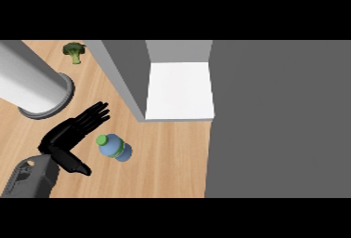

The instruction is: Pick up the bottled water, place it into the cabinet and close the cabinet

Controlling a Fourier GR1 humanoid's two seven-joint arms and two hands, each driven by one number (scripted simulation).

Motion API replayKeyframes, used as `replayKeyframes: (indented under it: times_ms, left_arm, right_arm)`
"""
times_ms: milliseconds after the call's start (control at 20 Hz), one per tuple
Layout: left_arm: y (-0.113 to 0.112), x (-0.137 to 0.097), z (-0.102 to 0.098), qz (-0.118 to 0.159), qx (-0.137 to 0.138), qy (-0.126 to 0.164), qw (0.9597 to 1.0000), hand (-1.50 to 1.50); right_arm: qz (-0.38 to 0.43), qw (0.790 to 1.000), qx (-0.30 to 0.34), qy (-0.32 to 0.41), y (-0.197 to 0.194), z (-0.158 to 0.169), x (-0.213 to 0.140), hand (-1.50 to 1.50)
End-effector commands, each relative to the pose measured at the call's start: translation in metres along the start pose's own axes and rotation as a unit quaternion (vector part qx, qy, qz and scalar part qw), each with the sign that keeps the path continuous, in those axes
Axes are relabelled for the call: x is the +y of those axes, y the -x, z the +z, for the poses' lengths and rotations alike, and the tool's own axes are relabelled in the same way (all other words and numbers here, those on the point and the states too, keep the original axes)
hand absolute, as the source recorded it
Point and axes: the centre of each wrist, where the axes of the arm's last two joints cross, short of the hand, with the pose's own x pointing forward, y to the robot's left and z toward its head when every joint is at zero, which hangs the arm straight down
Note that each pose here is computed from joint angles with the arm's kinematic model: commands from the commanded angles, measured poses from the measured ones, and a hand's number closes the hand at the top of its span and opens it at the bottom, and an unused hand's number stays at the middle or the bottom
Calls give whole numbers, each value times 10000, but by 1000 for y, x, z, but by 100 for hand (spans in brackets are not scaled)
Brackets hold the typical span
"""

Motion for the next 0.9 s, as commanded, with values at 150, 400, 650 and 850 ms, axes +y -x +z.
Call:
replayKeyframes:
  times_ms: [150,400,650,850]
  left_arm:
    - [28,10,-8,411,164,41,9990,-150]
    - [45,8,-5,655,161,63,9977,-150]
    - [61,-9,-16,556,12,120,9984,-150]
    - [70,-13,-17,627,190,158,9977,-150]
  right_arm:
    - [-55,10000,8,-49,6,7,6,-150]
    - [-57,10000,8,-65,14,1,13,-150]
    - [-2,9998,90,-167,-4,18,-5,-150]
    - [-36,10000,-54,-58,11,3,-2,-150]
